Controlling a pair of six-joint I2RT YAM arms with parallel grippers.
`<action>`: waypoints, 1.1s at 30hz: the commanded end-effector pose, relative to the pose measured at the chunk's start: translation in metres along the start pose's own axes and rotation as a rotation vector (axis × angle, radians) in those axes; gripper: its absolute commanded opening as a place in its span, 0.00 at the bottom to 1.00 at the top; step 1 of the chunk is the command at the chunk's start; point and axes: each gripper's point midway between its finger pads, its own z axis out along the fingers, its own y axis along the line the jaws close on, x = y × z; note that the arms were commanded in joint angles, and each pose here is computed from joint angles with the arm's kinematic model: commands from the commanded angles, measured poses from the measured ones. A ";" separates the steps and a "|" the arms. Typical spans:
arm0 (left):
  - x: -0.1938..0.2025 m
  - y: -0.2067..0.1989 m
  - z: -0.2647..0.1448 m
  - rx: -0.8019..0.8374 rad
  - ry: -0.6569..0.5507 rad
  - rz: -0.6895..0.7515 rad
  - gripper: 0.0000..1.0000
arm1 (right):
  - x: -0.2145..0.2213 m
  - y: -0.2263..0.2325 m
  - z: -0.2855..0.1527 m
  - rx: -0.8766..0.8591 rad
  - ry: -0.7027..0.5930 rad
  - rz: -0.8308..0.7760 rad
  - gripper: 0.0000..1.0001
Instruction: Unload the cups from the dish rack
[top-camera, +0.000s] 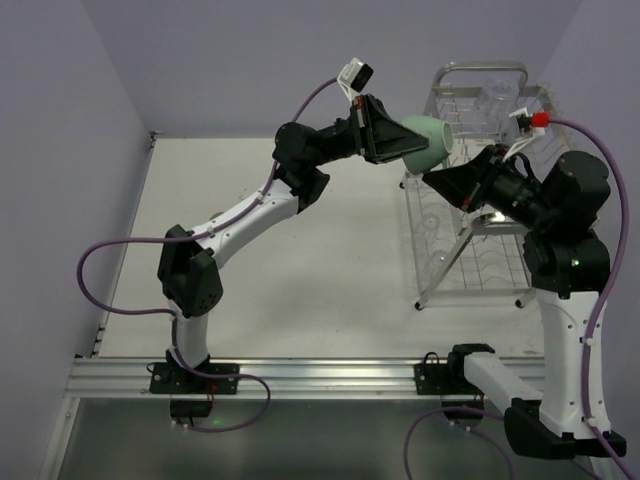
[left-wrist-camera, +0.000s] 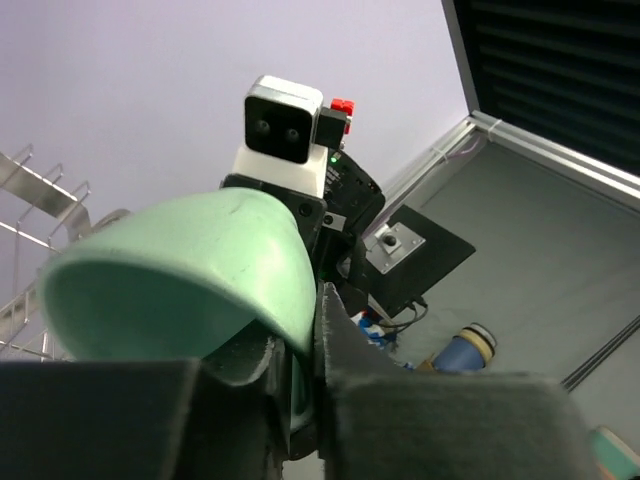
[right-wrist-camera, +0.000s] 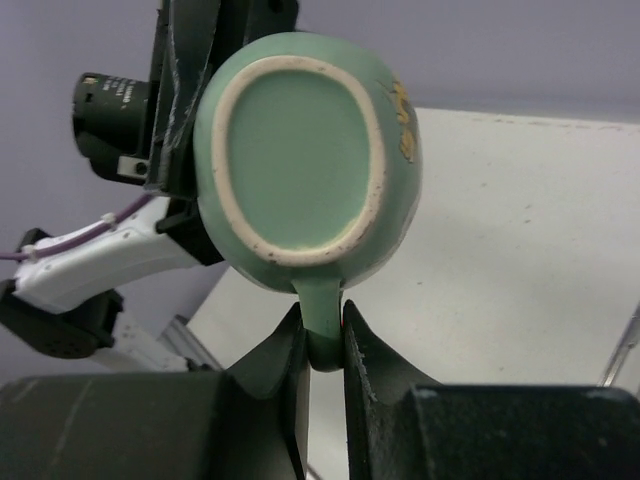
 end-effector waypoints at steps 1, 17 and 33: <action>-0.002 -0.021 0.004 0.032 -0.015 0.041 0.00 | -0.007 0.003 0.001 -0.009 -0.031 -0.032 0.00; -0.032 -0.011 -0.077 -0.291 -0.021 0.231 0.00 | -0.041 -0.001 -0.036 0.215 -0.231 -0.055 0.99; -0.022 0.118 -0.368 -1.752 0.208 0.332 0.00 | -0.060 -0.042 -0.041 0.450 -0.222 -0.131 0.99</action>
